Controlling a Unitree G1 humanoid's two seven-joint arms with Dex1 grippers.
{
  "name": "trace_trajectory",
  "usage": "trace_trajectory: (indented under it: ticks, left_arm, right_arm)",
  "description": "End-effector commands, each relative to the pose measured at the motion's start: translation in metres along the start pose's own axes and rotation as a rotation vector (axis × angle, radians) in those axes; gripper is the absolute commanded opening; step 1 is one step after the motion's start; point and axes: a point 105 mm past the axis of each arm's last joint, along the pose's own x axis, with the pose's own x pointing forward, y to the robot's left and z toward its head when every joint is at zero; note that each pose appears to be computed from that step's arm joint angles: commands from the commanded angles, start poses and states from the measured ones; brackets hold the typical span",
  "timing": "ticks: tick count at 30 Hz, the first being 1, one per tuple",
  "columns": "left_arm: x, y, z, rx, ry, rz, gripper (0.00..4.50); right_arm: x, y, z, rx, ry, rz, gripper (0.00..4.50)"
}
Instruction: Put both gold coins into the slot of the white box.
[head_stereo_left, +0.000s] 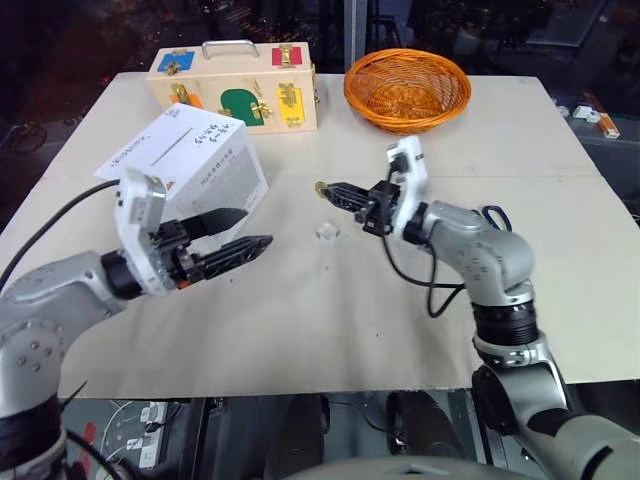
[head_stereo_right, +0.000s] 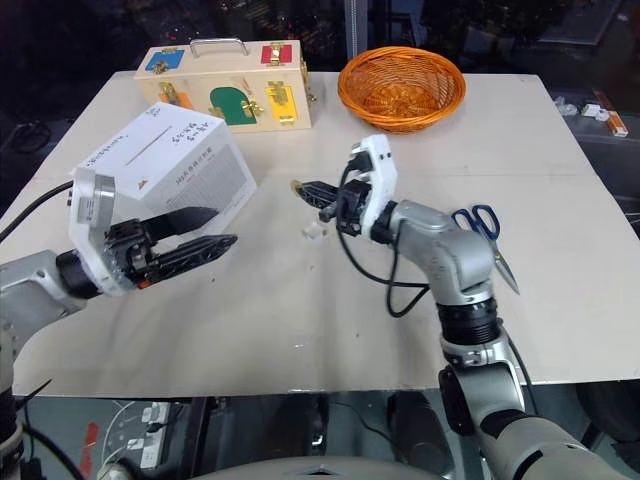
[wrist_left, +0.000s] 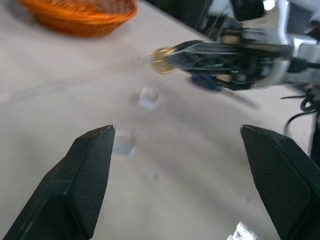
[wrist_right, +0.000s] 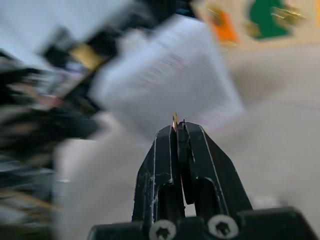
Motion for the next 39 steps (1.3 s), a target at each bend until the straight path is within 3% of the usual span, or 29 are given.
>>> trace_trajectory:
  ticks: [1, 6, 9, 22, 25, 28, 39]
  left_arm:
    - [0.02, -0.01, 0.01, -0.011, -0.029, -0.114, 2.79]
    - [0.042, -0.018, 0.019, -0.035, -0.055, -0.231, 2.79]
    - [0.051, -0.022, 0.02, -0.034, -0.052, -0.289, 1.96]
    - [0.057, -0.027, 0.028, -0.04, -0.062, -0.369, 1.96]
    - [0.057, -0.028, 0.028, -0.043, -0.064, -0.373, 1.19]
    - [0.056, -0.031, 0.027, -0.051, -0.063, -0.393, 0.04]
    - [0.055, -0.038, 0.029, -0.087, -0.073, -0.441, 0.04]
  right_arm:
    - [-0.015, 0.029, 0.024, -0.049, -0.025, 0.119, 0.0]
    - [-0.021, 0.042, 0.028, -0.078, 0.0, 0.15, 0.0]
    - [-0.022, 0.045, 0.027, -0.096, 0.012, 0.145, 0.0]
    - [-0.026, 0.047, 0.024, -0.105, 0.028, 0.124, 0.0]
    - [-0.026, 0.048, 0.024, -0.103, 0.028, 0.129, 0.0]
    - [-0.025, 0.05, 0.024, -0.097, 0.032, 0.146, 0.0]
    - [-0.024, 0.058, 0.016, -0.057, 0.065, 0.199, 0.0]
